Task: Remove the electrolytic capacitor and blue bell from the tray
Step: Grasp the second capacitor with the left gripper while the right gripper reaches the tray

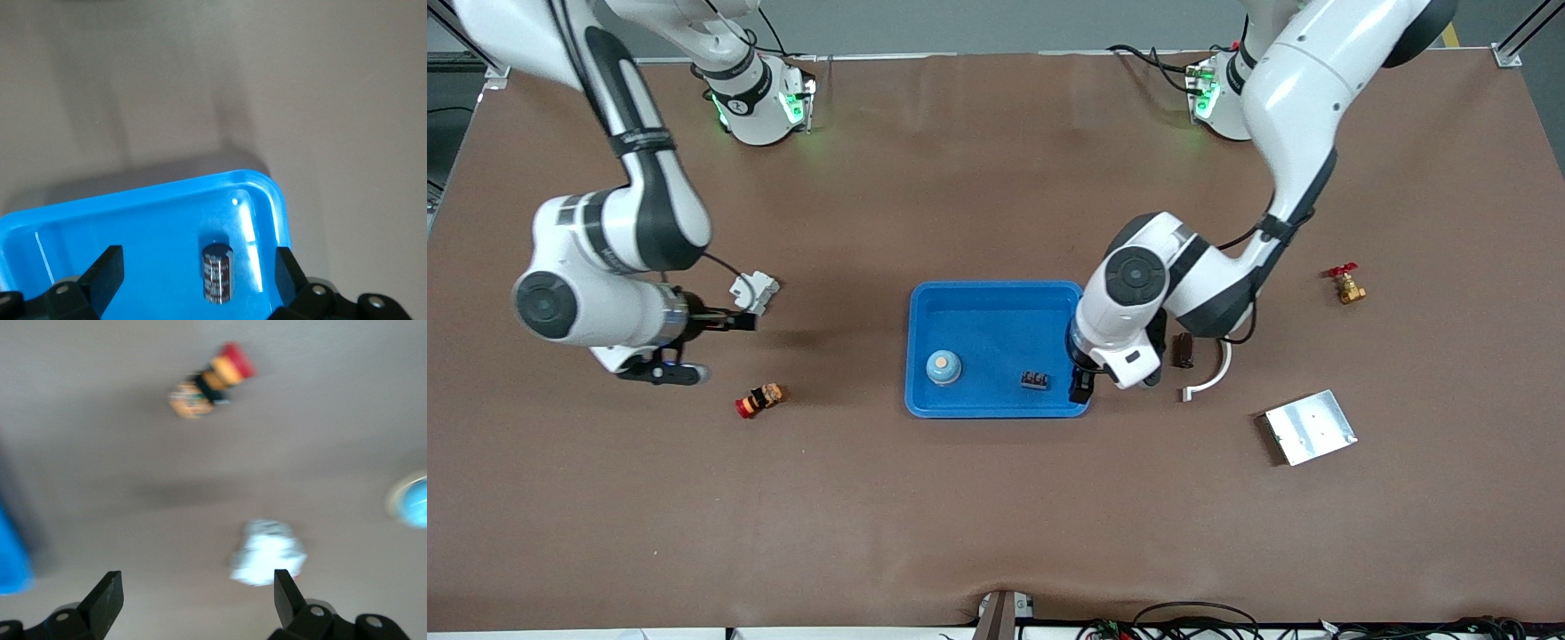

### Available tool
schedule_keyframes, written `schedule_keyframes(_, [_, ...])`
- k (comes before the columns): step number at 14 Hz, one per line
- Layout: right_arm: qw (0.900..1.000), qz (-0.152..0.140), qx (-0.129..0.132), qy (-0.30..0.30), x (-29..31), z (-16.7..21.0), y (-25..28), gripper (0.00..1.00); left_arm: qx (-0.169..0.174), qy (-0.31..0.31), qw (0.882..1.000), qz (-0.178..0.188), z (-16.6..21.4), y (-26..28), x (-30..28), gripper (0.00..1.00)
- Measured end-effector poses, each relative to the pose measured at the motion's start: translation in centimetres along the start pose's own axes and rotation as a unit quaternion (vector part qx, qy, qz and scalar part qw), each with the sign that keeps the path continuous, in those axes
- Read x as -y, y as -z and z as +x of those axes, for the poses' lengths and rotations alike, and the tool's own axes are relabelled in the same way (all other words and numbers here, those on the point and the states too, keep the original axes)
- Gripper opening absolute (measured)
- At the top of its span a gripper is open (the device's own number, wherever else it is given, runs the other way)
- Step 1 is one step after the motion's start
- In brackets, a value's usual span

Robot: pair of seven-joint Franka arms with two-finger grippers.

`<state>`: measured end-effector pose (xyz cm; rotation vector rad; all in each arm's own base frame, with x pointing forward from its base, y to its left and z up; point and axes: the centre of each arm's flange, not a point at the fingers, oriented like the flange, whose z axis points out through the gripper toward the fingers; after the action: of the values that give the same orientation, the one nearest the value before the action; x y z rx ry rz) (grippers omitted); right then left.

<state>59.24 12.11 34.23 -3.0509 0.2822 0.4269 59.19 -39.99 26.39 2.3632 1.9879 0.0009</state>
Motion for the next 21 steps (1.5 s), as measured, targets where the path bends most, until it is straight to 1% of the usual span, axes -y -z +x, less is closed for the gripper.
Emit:
schedule_keyframes(2, [0.998,0.013,-0.01,-0.054,6.4,-1.3,0.2,1.0,-0.016,0.014,1.0,0.006,-1.8,-1.7,0.5,1.0])
schedule_keyframes(5, [0.99,0.029,-0.031,-0.137,14.3,-2.0,-1.8,1.0,-0.017,0.029,0.999,0.011,-2.5,-3.2,0.3,1.0])
schedule_keyframes(7, [0.981,0.043,-0.045,-0.184,17.7,-1.9,-4.0,1.0,-0.017,0.035,0.999,0.011,-2.1,-3.8,-0.3,1.0])
schedule_keyframes(8, [0.975,0.052,-0.051,-0.21,19.0,-1.8,-5.4,1.0,-0.017,0.036,0.999,0.012,-2.0,-4.0,-0.4,1.0])
schedule_keyframes(10, [0.965,0.061,-0.056,-0.249,21.3,-1.6,-7.6,1.0,-0.017,0.033,0.999,0.014,-2.5,-4.5,-0.3,1.0])
schedule_keyframes(12, [0.961,0.065,-0.058,-0.264,23.4,-1.2,-8.4,1.0,-0.014,0.03,0.999,0.015,-3.3,-5.0,-0.3,1.0])
schedule_keyframes(15, [0.96,0.057,-0.053,-0.269,26.1,-2.2,-10.7,1.0,-0.016,0.026,0.999,0.014,-4.0,-5.6,-0.2,1.0])
schedule_keyframes(17, [0.959,0.053,-0.051,-0.273,26.8,-2.5,-11.9,1.0,-0.016,0.023,1.0,0.014,-4.4,-6.0,0.0,1.0])
schedule_keyframes(21, [0.957,0.056,-0.057,-0.28,26.6,-1.7,-12.9,1.0,-0.018,0.017,1.0,0.013,-5.1,-7.0,0.4,1.0])
